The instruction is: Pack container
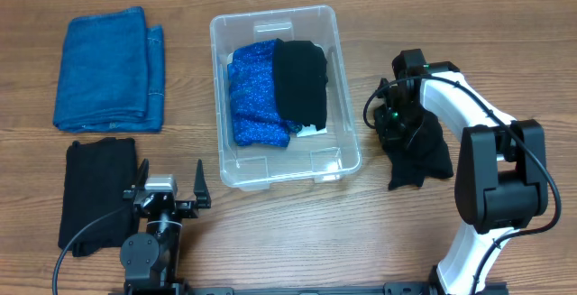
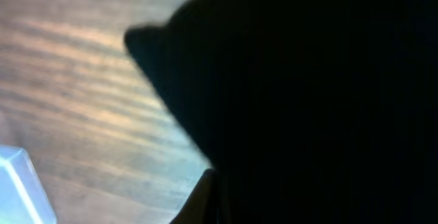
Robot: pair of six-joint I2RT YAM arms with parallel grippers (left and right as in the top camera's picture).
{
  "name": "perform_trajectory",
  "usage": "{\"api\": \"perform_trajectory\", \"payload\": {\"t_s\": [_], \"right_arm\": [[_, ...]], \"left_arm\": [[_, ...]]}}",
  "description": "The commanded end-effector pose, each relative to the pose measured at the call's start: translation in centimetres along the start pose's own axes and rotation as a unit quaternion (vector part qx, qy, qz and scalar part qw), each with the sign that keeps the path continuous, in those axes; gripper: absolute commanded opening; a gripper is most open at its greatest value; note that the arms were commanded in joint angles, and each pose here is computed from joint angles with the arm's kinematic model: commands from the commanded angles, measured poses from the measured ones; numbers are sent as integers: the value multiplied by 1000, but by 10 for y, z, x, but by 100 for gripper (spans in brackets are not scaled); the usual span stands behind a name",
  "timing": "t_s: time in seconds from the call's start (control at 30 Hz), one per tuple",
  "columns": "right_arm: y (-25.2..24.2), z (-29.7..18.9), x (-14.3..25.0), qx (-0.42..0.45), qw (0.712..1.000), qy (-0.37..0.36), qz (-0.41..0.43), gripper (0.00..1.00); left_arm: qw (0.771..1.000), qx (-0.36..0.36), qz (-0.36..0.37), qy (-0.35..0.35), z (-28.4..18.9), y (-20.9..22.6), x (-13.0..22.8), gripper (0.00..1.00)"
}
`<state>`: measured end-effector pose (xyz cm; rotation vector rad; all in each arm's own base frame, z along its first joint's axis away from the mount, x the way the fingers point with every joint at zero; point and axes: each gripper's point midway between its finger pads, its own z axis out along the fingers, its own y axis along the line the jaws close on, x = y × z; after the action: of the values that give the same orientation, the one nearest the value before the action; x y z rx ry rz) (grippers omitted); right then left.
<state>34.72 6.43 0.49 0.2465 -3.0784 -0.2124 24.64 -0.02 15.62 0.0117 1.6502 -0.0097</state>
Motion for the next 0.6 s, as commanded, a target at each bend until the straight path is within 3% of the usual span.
{"api": "perform_trajectory", "payload": {"t_s": [0.0, 0.57], "right_arm": [[-12, 3, -5, 28, 1000, -7, 12, 4], [-61, -5, -30, 79, 992, -68, 67, 9]], "left_arm": [[1000, -3, 9, -2, 0, 1, 0, 100], [1000, -3, 9, -2, 0, 1, 0, 100]]}}
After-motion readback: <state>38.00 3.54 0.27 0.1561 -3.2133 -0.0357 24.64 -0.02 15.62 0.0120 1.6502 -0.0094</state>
